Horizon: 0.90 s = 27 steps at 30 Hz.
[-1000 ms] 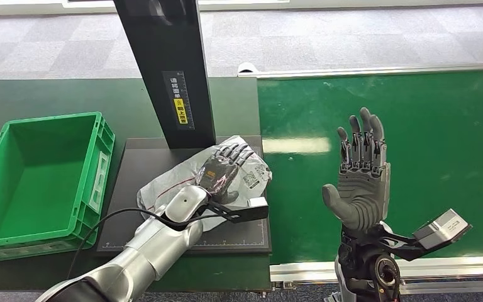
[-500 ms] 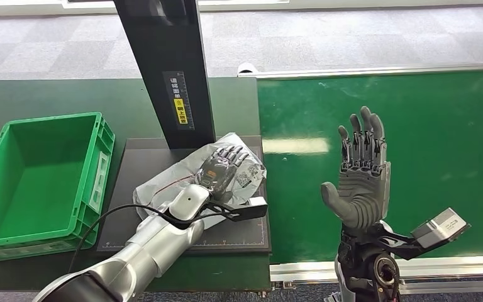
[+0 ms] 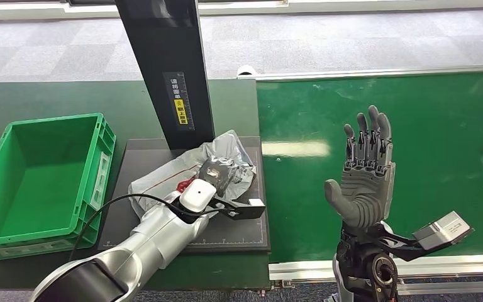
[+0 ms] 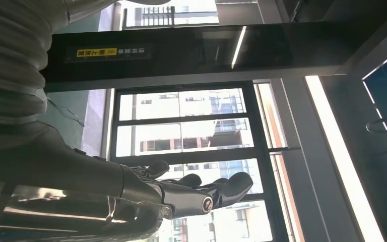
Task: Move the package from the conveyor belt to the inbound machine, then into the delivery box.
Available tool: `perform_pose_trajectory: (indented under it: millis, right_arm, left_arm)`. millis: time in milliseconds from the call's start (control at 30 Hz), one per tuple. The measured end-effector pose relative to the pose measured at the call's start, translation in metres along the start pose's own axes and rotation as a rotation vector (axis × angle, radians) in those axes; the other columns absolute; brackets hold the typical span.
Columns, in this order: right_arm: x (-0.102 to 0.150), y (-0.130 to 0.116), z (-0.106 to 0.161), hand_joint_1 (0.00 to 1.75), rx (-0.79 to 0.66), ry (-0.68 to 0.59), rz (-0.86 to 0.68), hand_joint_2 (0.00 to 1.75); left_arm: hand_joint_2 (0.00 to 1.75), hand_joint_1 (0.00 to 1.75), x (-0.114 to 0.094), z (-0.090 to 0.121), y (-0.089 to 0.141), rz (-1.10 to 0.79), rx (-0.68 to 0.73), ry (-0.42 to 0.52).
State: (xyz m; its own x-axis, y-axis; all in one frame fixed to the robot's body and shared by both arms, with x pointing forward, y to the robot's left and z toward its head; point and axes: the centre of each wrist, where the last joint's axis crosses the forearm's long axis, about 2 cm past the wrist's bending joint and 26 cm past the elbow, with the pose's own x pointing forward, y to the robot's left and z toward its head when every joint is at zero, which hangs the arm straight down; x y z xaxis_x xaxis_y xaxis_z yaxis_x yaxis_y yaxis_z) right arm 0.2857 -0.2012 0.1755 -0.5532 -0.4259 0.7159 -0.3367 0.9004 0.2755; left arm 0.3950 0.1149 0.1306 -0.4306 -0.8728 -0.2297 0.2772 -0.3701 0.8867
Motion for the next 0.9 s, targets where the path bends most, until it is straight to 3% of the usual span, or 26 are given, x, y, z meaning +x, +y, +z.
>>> perform_pose_trajectory:
  millis: [300,500,667,767,900]
  right_arm:
    - [0.000,0.001,0.002,0.00,-0.006,-0.013,0.000,1.75]
    - [0.001,0.001,0.004,0.00,-0.009,-0.018,0.002,1.75]
    - [0.006,-0.004,0.012,0.00,-0.032,-0.030,0.023,1.75]
    - [0.012,-0.009,0.018,0.00,-0.065,-0.038,0.053,1.75]
    - [0.021,-0.015,0.023,0.00,-0.101,-0.058,0.088,1.75]
  left_arm:
    - [1.75,1.75,0.003,0.001,-0.002,0.036,0.088,-0.139]
    - [1.75,1.75,0.018,0.006,0.000,0.137,0.262,-0.282]
    - [1.75,1.75,0.018,0.026,0.030,0.348,0.600,-0.378]
    - [1.75,1.75,0.002,0.058,0.061,0.458,0.893,-0.412]
    - [1.75,1.75,-0.030,0.109,0.093,0.510,1.261,-0.390]
